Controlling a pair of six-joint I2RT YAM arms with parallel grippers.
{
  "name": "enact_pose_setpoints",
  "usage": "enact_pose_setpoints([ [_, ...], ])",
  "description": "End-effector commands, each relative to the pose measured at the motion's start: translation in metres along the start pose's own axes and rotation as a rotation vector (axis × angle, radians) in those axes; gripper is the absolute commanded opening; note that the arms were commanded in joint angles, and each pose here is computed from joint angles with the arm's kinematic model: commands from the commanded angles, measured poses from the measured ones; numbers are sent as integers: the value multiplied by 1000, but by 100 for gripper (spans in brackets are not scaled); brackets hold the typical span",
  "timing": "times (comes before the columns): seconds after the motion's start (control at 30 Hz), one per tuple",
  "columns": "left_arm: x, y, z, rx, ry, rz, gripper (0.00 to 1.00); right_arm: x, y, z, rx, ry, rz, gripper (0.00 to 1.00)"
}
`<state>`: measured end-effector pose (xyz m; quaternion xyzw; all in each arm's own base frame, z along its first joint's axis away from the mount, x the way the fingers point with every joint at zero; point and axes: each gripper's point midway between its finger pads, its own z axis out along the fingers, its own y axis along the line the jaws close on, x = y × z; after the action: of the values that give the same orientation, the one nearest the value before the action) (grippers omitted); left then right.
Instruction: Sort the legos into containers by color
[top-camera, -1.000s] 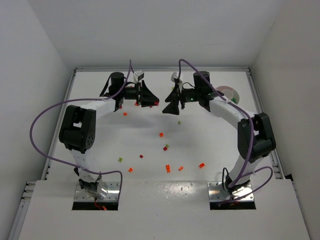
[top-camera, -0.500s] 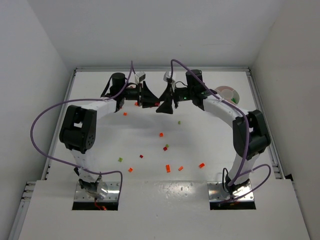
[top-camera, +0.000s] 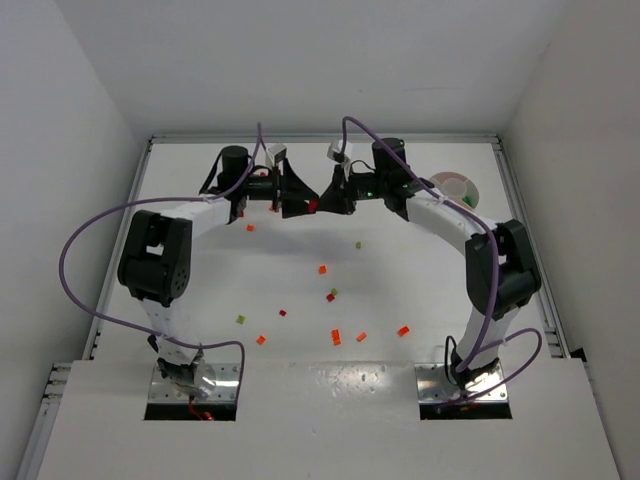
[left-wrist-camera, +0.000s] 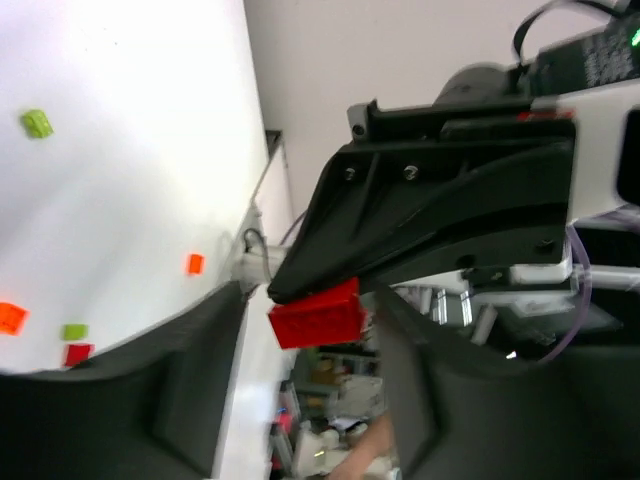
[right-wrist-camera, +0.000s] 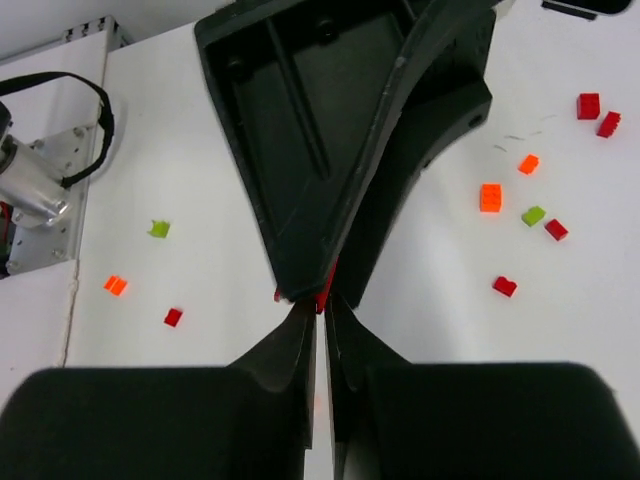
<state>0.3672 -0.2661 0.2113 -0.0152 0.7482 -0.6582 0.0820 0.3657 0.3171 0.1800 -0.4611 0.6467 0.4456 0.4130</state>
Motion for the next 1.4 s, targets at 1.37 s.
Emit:
enact_pose_setpoints([
  [1.37, -88, 42, -84, -379, -318, 276, 99, 85, -240, -314, 1090, 570, 285, 0],
])
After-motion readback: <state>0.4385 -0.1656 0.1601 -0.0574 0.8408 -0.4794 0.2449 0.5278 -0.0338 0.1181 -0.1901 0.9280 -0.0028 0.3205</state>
